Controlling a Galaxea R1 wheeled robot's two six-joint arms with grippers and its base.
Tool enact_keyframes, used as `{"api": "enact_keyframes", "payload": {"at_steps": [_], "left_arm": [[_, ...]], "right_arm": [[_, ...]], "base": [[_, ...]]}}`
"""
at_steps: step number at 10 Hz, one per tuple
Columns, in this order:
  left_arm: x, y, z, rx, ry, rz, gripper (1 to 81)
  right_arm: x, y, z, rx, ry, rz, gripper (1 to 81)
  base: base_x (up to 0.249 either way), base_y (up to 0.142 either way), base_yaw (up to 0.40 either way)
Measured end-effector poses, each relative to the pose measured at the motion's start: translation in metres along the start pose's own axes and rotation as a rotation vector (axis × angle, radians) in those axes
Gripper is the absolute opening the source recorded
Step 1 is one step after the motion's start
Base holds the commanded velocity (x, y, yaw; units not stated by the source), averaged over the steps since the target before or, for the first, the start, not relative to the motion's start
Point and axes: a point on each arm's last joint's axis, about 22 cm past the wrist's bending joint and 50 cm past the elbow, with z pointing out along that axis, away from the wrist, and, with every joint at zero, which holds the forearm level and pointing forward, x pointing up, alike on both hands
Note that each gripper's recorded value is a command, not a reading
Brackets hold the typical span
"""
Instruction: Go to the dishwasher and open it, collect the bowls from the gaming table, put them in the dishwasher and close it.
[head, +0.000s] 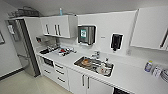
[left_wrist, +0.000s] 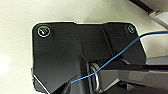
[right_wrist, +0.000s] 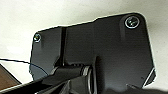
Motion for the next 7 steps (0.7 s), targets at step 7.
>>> {"api": "enact_keyframes", "payload": {"at_steps": [7], "left_arm": [[0.0042, -0.0048, -0.001, 0.006, 0.007, 0.002, 81.1]], "right_arm": [[-0.0003, 0.0013, -0.0002, -0.002, -0.005, -0.001, 81.1]], "base": [[0.0, 0.0, 0.352]]}}
